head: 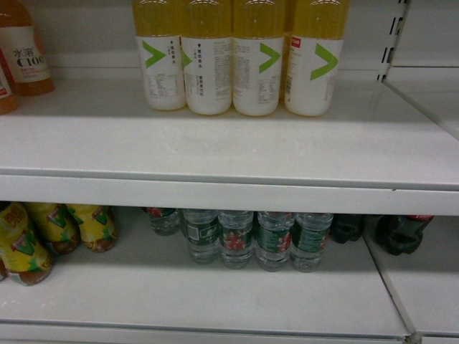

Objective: Move water from second to third shelf

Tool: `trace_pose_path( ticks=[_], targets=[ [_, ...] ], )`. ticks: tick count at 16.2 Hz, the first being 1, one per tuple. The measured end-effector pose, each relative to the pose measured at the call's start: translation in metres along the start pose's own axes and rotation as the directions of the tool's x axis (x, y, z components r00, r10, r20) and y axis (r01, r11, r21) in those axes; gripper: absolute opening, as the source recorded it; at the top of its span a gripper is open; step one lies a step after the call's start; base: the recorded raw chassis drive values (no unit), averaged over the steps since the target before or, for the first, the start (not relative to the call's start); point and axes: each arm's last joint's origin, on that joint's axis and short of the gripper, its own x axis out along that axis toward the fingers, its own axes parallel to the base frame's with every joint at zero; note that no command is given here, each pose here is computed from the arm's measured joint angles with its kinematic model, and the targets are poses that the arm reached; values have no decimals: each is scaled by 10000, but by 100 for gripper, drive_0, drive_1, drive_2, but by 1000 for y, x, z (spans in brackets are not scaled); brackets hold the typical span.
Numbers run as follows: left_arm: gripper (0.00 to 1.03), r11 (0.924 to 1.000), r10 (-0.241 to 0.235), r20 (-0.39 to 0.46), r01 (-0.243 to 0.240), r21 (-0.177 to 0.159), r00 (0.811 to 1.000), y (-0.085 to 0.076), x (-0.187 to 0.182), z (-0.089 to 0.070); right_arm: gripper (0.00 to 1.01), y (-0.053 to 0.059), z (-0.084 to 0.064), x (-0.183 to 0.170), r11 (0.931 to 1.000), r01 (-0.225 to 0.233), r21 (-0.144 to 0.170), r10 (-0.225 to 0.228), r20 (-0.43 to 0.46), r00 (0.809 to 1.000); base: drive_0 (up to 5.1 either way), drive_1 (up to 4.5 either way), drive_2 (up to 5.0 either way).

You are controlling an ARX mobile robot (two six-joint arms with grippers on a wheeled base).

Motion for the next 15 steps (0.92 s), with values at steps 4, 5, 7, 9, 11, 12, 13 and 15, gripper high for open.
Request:
trace_pose_path(
  ticks=[4, 5, 7, 9, 11, 12, 13, 15],
  targets=[
    [98, 10000, 4, -4, -4, 0, 10000, 0, 0, 0, 43, 0, 0, 0, 10000, -24, -1, 24, 1, 10000, -435, 140, 314],
    [98, 10000, 4, -8, -4, 0, 10000, 0, 0, 0, 43, 0, 0, 0, 10000, -18, -4, 18, -5, 10000, -440, 145, 320],
    [98, 10000, 4, -8, -4, 0, 10000, 0, 0, 0, 43, 0, 0, 0, 10000, -44, 5, 44, 14, 10000, -446, 140, 318],
    [98, 10000, 8, 0, -8, 0, 10000, 0, 0, 0, 43, 0, 0, 0, 10000, -39, -5, 39, -15, 10000, -458, 132, 311],
    [98, 10000, 4, 0, -4, 0, 10000, 0, 0, 0, 43, 0, 0, 0, 10000, -29, -4, 29, -8, 10000, -465, 128, 310],
    [98, 10000, 4, -8, -4, -4, 10000, 0, 0, 0, 43, 0, 0, 0, 10000, -34, -3, 34, -6, 10000, -462, 134, 316],
    [98, 10000, 4, -23, -4, 0, 10000, 0, 0, 0, 43, 0, 0, 0, 10000, -37, 1, 37, 5, 10000, -451, 140, 321],
    [98, 10000, 8, -8, -8, -4, 10000, 0, 0, 0, 43, 0, 0, 0, 10000, -36, -5, 36, -14, 10000, -448, 140, 319]
  ],
)
